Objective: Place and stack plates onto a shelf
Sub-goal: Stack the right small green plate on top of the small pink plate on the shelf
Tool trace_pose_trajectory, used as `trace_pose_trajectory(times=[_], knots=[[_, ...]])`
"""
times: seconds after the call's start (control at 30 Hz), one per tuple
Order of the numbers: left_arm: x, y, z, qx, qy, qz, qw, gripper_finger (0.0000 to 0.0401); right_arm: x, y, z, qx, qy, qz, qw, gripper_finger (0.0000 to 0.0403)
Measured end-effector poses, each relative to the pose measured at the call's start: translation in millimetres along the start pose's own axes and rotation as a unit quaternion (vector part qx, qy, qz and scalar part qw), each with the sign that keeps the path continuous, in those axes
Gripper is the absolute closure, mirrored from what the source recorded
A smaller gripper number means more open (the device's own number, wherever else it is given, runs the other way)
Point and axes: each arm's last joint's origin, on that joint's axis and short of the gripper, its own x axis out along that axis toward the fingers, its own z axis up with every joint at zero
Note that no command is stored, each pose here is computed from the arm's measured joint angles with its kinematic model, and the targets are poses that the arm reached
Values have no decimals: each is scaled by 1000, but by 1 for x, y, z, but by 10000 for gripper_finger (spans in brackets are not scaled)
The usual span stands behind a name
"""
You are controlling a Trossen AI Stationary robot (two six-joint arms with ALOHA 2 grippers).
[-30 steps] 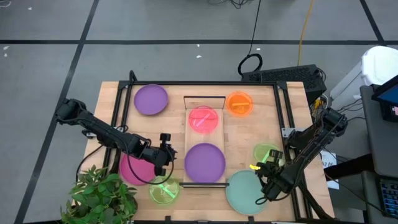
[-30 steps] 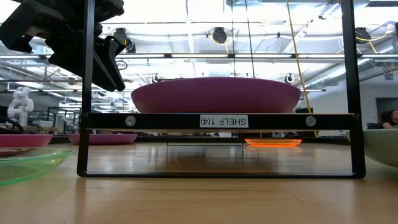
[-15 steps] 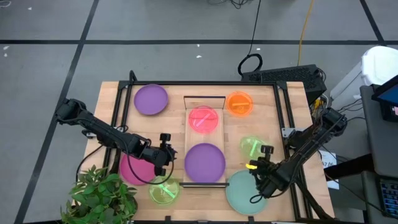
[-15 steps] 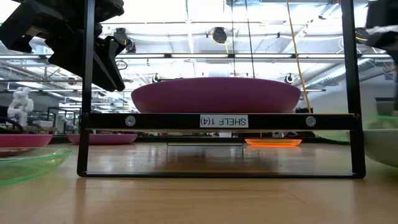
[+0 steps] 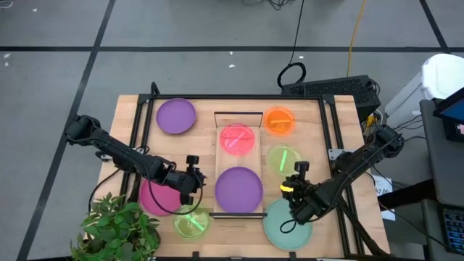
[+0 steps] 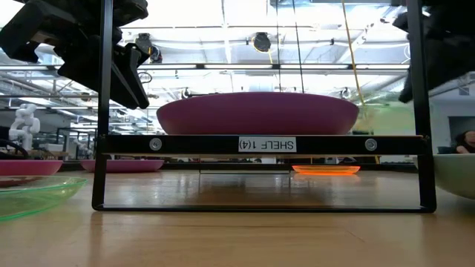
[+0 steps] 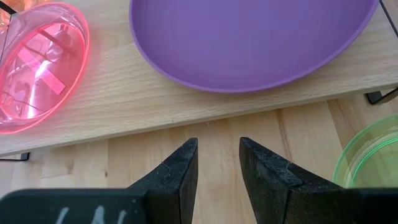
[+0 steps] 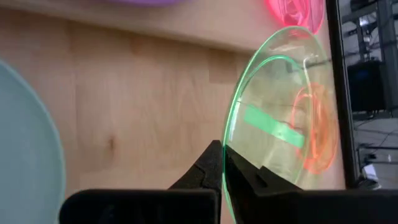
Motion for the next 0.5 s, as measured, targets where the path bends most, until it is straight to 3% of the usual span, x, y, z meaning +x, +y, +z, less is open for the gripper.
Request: trace_pose_trajectory(times=[0.5], knots=[[0, 0, 0, -7, 0, 0, 1000, 277, 12, -35, 51, -78, -35, -3, 996, 403]])
